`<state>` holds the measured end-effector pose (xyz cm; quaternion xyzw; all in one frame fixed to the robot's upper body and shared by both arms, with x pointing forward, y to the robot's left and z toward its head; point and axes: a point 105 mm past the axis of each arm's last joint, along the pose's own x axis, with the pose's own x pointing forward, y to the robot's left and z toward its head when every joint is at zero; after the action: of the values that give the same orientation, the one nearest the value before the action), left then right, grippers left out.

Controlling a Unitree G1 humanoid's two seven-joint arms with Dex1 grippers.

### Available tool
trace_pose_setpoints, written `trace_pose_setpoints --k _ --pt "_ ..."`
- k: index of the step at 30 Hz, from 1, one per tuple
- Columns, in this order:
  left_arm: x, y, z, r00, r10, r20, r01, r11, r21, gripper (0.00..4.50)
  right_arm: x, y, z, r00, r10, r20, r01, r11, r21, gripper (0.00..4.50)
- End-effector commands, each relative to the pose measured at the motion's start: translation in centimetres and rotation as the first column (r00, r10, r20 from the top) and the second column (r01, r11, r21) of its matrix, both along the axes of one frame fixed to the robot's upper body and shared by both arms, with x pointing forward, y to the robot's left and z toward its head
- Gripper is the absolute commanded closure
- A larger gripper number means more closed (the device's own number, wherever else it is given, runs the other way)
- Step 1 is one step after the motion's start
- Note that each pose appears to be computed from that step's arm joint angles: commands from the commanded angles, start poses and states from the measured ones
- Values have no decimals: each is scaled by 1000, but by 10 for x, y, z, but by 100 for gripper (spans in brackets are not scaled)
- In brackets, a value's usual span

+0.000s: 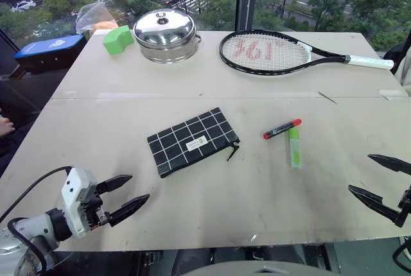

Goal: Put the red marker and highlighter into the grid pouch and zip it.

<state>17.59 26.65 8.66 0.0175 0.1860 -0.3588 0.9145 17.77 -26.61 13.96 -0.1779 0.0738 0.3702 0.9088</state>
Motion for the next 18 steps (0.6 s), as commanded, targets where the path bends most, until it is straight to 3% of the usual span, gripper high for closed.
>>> trace_pose_setpoints --k 1,5,8,10,12,18 --pt "8 4 10 998 29 53 -29 1000 -2 11 1 2 9 998 12 62 -11 1000 -7 0" --pt "37 6 29 987 133 94 -123 986 -108 11 12 25 16 992 48 118 -57 996 71 0" --pt "48 9 37 983 143 116 -133 987 -93 11 15 42 24 986 92 136 -109 986 123 0" --pt "46 11 35 972 -1 233 -32 989 141 11 11 58 27 978 164 127 -181 973 142 0" --pt "40 12 25 943 -170 287 61 933 354 11 7 68 27 970 216 109 -229 964 136 0" --pt "33 9 0 862 -372 343 130 818 561 11 -2 77 21 965 250 79 -258 959 118 0"
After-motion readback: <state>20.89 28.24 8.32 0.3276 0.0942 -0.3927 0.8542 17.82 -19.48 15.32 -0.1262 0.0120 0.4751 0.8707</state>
